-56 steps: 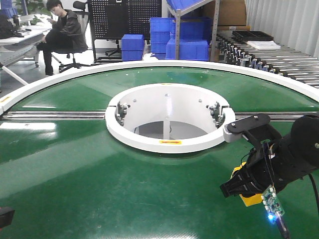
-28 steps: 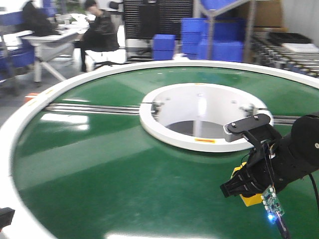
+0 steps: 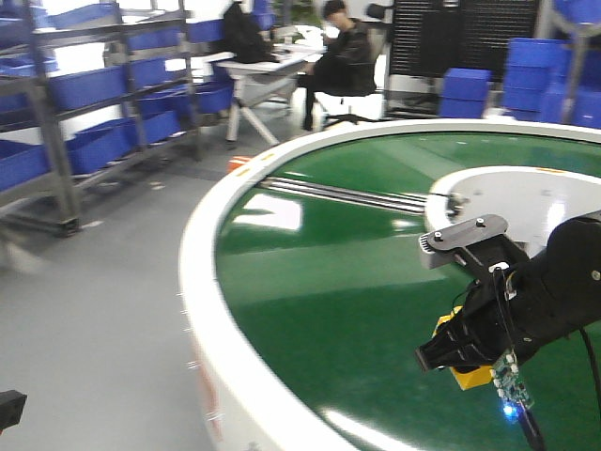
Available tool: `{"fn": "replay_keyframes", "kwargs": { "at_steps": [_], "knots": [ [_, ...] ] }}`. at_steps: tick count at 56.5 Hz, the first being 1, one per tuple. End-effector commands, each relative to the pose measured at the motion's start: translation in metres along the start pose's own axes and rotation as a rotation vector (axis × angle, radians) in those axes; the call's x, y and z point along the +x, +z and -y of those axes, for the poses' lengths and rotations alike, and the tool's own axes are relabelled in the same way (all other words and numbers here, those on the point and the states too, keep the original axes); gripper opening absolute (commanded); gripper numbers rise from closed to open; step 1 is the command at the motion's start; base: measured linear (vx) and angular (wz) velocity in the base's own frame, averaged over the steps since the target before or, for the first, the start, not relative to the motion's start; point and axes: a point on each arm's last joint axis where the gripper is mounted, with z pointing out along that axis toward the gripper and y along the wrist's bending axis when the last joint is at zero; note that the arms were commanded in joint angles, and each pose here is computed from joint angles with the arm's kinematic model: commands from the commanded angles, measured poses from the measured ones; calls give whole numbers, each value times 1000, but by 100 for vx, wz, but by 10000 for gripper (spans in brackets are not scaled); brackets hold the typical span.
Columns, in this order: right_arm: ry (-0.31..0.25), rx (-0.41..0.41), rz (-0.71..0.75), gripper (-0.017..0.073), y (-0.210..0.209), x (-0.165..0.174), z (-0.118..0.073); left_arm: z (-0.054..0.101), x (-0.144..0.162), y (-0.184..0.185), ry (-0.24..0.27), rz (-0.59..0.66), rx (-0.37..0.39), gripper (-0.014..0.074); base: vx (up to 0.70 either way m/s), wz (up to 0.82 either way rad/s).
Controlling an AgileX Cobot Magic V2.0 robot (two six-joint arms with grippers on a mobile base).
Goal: Pick red and yellow blocks into blue bin
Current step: 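Drive the base to the blue bin holding both blocks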
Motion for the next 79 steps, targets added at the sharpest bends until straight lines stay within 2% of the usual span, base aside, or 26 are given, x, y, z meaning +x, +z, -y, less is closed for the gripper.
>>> {"fn": "replay_keyframes", "kwargs": {
  "at_steps": [1, 50, 79],
  "knots": [
    [-6, 23, 112, 272, -22, -10, 4, 1, -13, -8, -2, 106, 1, 252, -12, 66],
    [-6, 23, 112, 272, -22, -10, 4, 1, -13, -7, -2, 105, 2, 252, -8, 66],
    [-4, 16, 62, 272, -23, -5, 3, 2, -10, -12, -1, 93, 5, 252, 14, 33]
  ]
}}
